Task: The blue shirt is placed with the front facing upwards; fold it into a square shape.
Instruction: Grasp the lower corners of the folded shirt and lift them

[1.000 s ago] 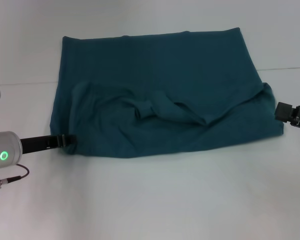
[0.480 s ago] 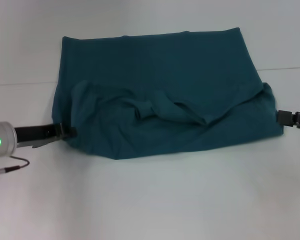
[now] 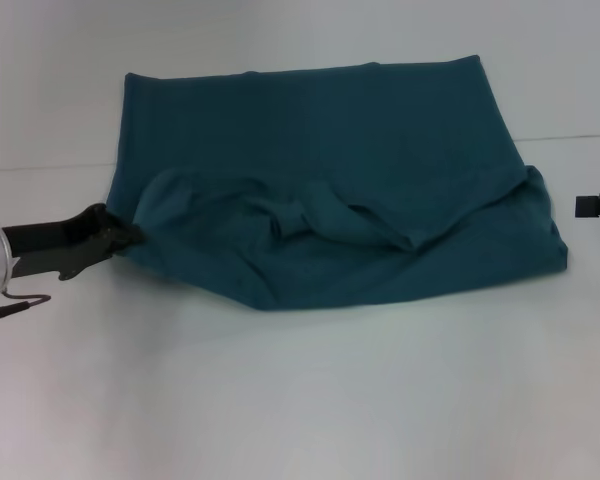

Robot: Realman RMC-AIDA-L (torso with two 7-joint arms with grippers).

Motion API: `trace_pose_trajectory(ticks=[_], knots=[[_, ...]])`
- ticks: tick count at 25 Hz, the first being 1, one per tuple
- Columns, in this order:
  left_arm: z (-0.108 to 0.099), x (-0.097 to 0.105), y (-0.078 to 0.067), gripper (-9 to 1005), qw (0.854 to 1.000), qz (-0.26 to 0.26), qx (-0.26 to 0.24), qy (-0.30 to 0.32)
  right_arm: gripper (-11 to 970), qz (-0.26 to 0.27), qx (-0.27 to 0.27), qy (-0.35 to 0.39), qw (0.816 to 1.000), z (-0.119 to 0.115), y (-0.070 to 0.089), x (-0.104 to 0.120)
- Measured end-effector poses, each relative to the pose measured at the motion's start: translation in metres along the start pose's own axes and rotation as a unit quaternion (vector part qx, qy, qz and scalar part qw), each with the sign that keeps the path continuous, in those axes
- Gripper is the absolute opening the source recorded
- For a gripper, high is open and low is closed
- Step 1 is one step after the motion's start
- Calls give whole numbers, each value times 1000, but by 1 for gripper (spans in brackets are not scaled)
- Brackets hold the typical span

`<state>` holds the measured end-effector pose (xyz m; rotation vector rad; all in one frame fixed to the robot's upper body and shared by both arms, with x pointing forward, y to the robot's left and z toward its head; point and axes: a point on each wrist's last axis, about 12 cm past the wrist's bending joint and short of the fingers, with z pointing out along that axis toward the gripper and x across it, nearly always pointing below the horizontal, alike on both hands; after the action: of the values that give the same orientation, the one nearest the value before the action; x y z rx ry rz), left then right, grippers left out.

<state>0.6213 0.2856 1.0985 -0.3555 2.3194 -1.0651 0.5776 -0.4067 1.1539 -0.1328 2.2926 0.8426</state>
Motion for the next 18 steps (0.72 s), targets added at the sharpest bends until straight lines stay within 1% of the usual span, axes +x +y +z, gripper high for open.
trace_pose_trajectory(ticks=[3,8,11,18], knots=[[0,0,0,27,1000,-1,2,-2,752,15,44,17,999,9,-2,-11],[2,2,-1,27,1000,-2,4,-1,740,2,92,47,995,32,1,-18],[3,2,-3,27,1000,-1,6,-3,733,-7,117,61,991,45,0,-15],[3,0,-4,27,1000,-1,13,-9,716,-15,151,83,985,72,-3,-3]])
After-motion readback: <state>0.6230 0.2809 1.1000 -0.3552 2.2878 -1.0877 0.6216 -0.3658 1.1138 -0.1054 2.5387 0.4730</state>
